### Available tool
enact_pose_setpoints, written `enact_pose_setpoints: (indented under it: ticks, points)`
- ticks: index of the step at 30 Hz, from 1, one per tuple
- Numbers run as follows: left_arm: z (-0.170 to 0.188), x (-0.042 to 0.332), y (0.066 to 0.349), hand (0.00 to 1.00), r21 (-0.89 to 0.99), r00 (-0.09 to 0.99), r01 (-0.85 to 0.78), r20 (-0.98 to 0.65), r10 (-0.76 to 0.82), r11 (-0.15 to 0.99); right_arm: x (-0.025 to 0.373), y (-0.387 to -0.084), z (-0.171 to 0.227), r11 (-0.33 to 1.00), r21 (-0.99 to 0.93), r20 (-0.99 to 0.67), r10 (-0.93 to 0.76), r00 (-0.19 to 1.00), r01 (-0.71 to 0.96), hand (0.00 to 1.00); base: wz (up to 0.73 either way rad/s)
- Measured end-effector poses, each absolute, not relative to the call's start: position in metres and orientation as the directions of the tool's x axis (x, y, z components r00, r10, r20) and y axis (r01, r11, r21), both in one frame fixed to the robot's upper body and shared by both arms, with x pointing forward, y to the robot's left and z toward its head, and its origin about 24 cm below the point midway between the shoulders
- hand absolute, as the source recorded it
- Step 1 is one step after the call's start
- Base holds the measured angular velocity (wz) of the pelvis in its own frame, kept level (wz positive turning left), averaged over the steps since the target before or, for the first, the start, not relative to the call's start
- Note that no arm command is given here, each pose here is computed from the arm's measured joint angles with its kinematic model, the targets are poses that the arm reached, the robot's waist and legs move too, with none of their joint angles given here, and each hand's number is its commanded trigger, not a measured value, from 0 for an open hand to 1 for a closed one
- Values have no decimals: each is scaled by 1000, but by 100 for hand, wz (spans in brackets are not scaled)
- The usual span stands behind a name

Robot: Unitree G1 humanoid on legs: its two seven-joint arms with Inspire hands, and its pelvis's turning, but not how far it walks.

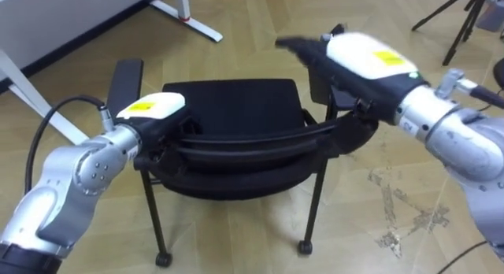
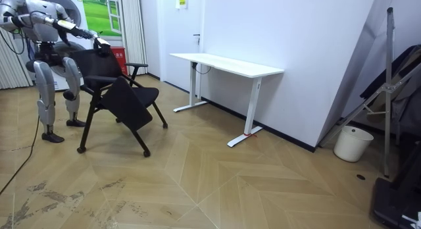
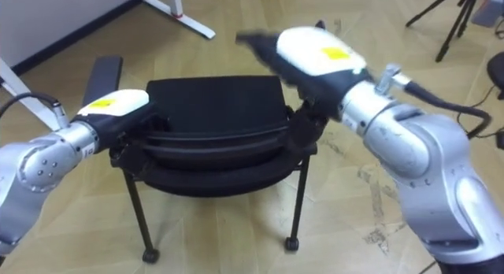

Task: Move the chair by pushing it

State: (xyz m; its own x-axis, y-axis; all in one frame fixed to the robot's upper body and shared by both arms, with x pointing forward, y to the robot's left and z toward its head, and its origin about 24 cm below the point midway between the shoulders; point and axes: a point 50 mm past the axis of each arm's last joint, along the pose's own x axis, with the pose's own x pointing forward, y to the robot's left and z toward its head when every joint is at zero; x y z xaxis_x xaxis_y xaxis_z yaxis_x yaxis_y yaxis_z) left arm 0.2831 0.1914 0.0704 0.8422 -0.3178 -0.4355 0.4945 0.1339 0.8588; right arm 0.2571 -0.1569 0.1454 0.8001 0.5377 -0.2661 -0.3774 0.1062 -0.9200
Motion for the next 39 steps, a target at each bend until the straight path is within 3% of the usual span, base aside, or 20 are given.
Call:
enact_pose_setpoints:
  ticks: [13,20,39]
  points:
    - [67,282,187,100,859,836,497,-436,-331,123,249,-144,121,-62,-808,-507,579,638,-585,0,2]
    - [65,282,182,100,858,829,501,-438,-348,114,253,-152,101,-66,-750,-582,537,610,-658,0,4]
    - [57,281,159,100,850,818,512,-436,-375,128,266,-171,49,94,-854,-452,354,819,-511,0,7]
